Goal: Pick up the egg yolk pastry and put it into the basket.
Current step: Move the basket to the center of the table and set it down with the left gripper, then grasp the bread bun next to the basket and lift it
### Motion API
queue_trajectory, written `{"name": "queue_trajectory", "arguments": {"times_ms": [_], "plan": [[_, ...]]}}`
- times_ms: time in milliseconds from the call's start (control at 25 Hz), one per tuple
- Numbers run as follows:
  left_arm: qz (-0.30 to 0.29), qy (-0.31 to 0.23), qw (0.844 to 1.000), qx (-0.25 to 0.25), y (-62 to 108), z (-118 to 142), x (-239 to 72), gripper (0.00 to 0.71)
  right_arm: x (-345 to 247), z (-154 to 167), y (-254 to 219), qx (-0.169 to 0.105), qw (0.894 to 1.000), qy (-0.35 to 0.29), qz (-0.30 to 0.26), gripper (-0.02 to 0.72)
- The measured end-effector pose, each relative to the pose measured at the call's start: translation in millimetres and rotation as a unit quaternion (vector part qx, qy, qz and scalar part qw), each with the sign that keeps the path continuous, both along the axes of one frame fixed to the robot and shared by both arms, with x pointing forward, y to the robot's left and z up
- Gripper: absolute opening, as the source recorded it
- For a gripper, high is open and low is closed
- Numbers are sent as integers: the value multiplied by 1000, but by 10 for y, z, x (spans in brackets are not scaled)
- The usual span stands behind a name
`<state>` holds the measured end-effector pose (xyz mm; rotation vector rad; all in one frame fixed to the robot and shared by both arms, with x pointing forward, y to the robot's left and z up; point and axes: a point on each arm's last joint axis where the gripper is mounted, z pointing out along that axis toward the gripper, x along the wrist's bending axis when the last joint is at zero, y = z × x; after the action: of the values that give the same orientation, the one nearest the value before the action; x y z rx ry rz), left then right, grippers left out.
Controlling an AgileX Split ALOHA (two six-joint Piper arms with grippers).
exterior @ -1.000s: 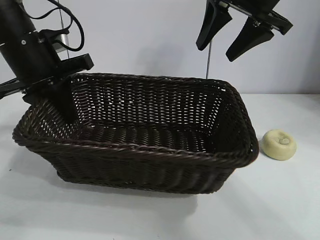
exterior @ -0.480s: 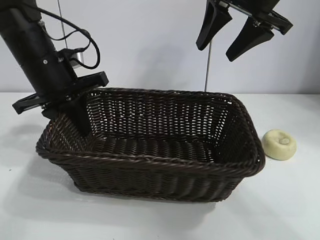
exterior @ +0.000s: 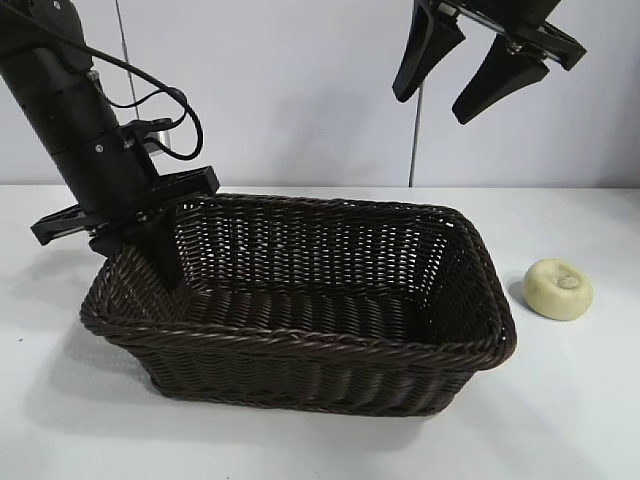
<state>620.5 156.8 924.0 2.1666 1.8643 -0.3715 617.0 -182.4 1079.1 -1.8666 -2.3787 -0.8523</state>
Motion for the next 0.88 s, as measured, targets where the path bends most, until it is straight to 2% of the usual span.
{"name": "queue_trajectory", "arguments": {"times_ms": [80, 200, 280, 320, 440, 560, 880], "plan": [[1, 1, 1000, -2, -4, 1, 0, 161, 0, 0, 0, 0, 1000, 0, 0, 474], [4, 1, 1000, -5, -10, 8, 3, 393, 0, 0, 0, 0, 1000, 0, 0, 474], [3, 0, 1000, -6, -13, 19, 10, 517, 0, 0, 0, 0, 1000, 0, 0, 474], [2, 0, 1000, -6, -12, 21, 9, 552, 0, 0, 0, 0, 1000, 0, 0, 474], [-4, 9, 1000, 1, 0, 18, -10, 596, 0, 0, 0, 0, 1000, 0, 0, 474], [-12, 7, 1000, 12, 23, 72, -27, 607, -1, 0, 0, 0, 1000, 0, 0, 474], [-22, -44, 999, 3, 63, 613, -139, 613, -1, 0, 0, 0, 1000, 0, 0, 474]]}}
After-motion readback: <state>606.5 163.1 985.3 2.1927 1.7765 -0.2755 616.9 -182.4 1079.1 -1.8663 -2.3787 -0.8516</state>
